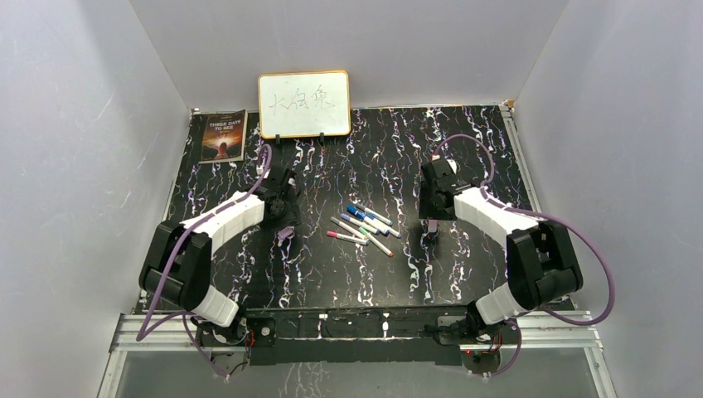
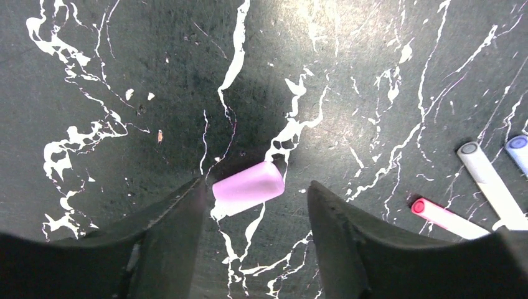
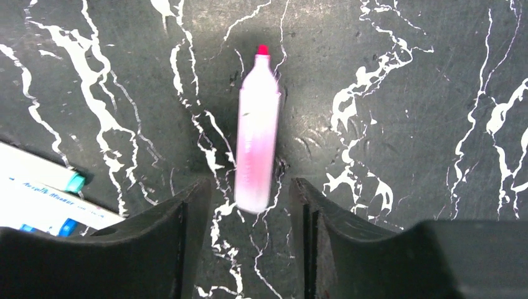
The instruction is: Open the pen caps
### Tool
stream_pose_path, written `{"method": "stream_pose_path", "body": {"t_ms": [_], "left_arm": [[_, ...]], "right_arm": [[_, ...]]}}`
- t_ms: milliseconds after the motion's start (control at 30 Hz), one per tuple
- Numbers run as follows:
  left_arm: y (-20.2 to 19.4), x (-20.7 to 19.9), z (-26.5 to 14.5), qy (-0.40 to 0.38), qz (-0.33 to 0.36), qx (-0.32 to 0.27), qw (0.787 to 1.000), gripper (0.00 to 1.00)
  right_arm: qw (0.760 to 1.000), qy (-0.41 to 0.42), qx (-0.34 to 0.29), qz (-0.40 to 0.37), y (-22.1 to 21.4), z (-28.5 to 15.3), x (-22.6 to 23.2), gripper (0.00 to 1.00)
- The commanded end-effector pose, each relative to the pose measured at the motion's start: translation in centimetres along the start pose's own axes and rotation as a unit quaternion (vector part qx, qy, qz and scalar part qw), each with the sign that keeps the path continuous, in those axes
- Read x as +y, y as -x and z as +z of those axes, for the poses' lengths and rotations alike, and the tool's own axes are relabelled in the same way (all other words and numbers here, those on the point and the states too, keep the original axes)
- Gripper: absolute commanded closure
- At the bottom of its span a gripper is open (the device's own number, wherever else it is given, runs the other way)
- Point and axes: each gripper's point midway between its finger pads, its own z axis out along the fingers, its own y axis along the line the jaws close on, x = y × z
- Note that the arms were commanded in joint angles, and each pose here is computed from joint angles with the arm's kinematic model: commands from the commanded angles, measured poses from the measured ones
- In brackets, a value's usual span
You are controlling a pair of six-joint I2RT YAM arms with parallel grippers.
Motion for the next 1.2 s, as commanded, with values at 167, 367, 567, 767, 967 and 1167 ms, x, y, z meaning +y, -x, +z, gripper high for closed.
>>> {"method": "stream_pose_path", "body": {"t_ms": [167,367,567,767,967,1167], "left_arm": [[3.7,-1.2,-5.5,-0.052,-0.019,-0.059,0.997,0.22],[3.9,-2.2,-9.5,-0.116,-0.035,-0.076,0.99,0.01],[2.9,-3.0,-12.9,-0.184,-0.056,-0.079,0.978,0.02],[1.8,-2.3,-14.5,-0.198,-0.065,-0.083,0.974,0.02],[1.0,-1.9,-14.5,-0.198,-0.068,-0.078,0.975,0.02],[0.6,-1.8,-14.2,-0.196,-0.065,-0.072,0.976,0.01]], "right_arm": [[0.989,0.132,-0.07,-0.007,4.6,-6.0,4.9,0.48],[0.968,0.224,-0.071,-0.084,2.0,-8.7,11.7,0.48],[0.945,0.268,-0.063,-0.179,-1.5,-9.3,18.2,0.53],[0.926,0.305,-0.058,-0.215,-1.4,-9.2,21.6,0.57],[0.915,0.314,-0.045,-0.249,-2.3,-8.5,24.3,0.58],[0.909,0.314,-0.027,-0.274,-3.8,-7.2,26.0,0.58]]}}
